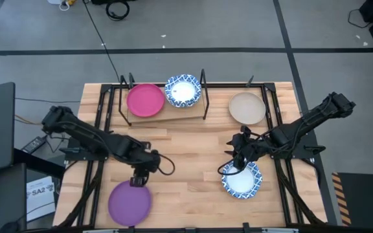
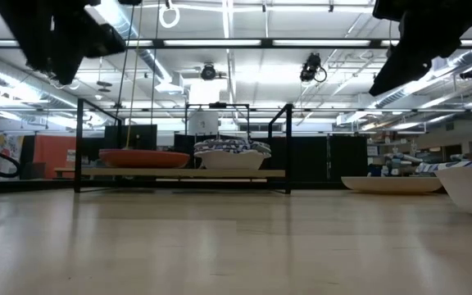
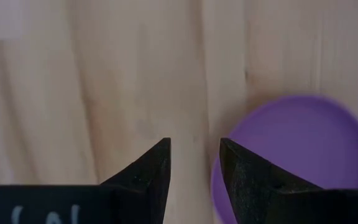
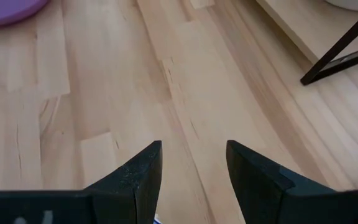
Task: Place and stack plates onto a shelf
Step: Stack the violet plate on top of the pink plate on the shelf
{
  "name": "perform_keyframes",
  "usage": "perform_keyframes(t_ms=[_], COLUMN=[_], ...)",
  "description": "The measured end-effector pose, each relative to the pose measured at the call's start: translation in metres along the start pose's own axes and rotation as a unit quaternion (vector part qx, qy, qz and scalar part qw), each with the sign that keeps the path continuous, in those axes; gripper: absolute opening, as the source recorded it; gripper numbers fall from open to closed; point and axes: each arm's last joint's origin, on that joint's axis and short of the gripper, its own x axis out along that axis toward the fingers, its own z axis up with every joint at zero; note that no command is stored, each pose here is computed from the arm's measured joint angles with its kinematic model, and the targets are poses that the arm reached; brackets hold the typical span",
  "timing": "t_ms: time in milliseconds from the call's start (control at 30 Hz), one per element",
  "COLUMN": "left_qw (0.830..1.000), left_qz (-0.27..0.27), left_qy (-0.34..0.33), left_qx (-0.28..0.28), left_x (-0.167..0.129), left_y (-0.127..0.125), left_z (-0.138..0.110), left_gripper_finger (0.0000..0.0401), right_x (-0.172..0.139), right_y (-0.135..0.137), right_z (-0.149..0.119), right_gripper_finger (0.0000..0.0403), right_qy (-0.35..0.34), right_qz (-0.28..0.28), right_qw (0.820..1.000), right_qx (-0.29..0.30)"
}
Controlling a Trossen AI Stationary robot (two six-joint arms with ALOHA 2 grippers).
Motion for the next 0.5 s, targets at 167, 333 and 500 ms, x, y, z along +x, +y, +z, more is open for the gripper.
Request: perform_keyframes(t_ms=[167,333,500], left_qw=[0.998,0.993,0.985], left_qz=[-0.026,-0.046,-0.073], left_qy=[0.047,0.084,0.121], left_qx=[0.042,0.075,0.095], left_x=[0.024,0.046,0.066], left_y=[-0.004,-0.007,-0.009], left_z=[0.006,0.009,0.011], left_gripper_finger=[0.0143,0.0143,0.0143], right_x=[0.0,0.0,0.0], right_y=[0.001,0.001,0.001], right_z=[0.001,0.002,0.002], right_gripper_finger=[0.0185,0.0185,0.0185], right_qy=[-0.006,-0.009,-0.009], right_qz=[0.004,0.007,0.007], right_qw=[1.0,1.0,1.0], right_qx=[0.001,0.002,0.002])
